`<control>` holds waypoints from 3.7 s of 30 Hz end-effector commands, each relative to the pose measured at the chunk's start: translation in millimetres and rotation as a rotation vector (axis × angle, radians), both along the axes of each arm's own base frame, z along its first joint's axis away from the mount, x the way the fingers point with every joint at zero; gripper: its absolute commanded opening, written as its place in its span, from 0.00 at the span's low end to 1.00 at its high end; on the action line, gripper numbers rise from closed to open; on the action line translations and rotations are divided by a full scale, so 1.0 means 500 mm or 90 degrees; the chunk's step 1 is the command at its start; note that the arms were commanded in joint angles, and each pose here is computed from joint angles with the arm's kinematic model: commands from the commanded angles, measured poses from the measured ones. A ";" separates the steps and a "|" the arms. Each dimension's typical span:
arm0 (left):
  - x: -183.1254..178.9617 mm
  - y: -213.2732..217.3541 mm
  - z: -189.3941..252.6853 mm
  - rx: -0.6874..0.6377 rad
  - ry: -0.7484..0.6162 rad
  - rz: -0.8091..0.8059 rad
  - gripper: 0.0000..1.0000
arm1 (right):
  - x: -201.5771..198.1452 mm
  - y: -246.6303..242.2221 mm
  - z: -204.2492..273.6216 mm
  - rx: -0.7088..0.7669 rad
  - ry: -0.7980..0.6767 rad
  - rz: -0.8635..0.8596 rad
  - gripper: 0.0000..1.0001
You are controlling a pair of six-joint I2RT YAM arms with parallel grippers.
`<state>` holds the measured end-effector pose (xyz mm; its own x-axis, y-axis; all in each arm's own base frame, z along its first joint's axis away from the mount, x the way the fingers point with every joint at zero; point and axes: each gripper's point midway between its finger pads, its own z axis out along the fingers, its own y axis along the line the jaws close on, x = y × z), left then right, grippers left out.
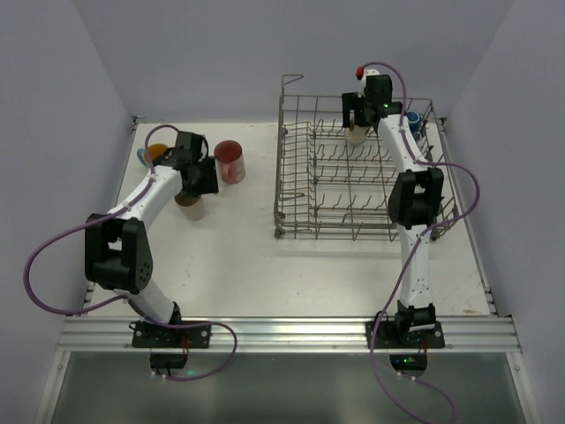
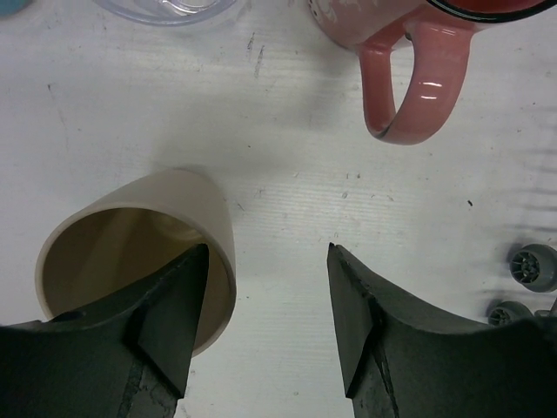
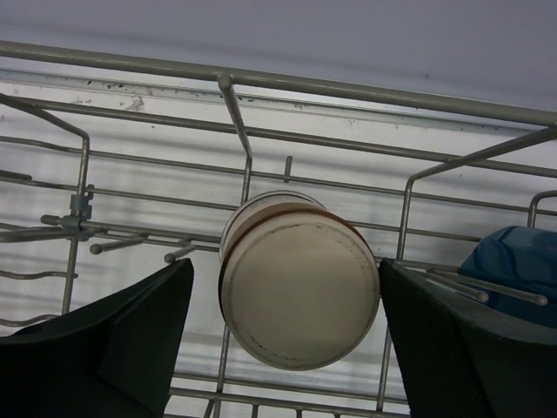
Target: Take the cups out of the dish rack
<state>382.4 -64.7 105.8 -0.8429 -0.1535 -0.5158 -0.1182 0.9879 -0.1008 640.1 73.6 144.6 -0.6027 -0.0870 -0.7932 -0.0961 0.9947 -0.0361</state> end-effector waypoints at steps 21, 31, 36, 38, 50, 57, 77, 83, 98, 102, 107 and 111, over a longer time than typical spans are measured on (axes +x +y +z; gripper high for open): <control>0.017 0.024 0.131 -0.010 -0.136 0.063 0.65 | 0.005 -0.006 0.138 0.041 -0.097 -0.065 0.00; 0.012 0.012 0.273 -0.055 -0.239 0.061 0.66 | -0.046 -0.036 0.300 0.037 -0.185 -0.158 0.00; 0.006 -0.033 0.307 -0.103 -0.253 0.005 0.66 | -0.102 -0.041 0.352 0.035 -0.190 -0.182 0.00; 0.006 -0.070 0.328 -0.142 -0.267 -0.044 0.66 | -0.145 -0.029 0.384 0.068 -0.192 -0.184 0.00; -0.101 -0.365 0.554 -0.656 -0.462 -0.468 0.70 | -0.448 0.181 0.434 0.538 -0.092 0.043 0.00; -0.122 -0.412 0.551 -0.779 -0.430 -0.485 0.70 | -0.555 0.245 0.471 0.736 -0.086 0.177 0.00; -0.125 -0.482 0.557 -0.886 -0.368 -0.485 0.70 | -0.584 0.315 0.474 0.849 -0.049 0.318 0.00; -0.130 -0.504 0.582 -0.905 -0.371 -0.505 0.70 | -0.575 0.346 0.464 0.845 -0.030 0.329 0.00; -0.066 -0.436 0.545 -0.774 -0.369 -0.410 0.00 | -0.545 0.336 0.413 0.666 -0.035 0.224 0.91; -0.068 -0.345 0.554 -0.692 -0.415 -0.390 0.00 | -0.526 0.306 0.400 0.607 -0.036 0.160 0.99; -0.045 -0.230 0.483 -0.500 -0.362 -0.242 0.00 | -0.507 0.266 0.381 0.532 -0.053 0.096 0.99; -0.046 -0.038 0.382 -0.196 -0.307 0.035 0.00 | -0.492 0.231 0.371 0.471 -0.059 0.049 0.99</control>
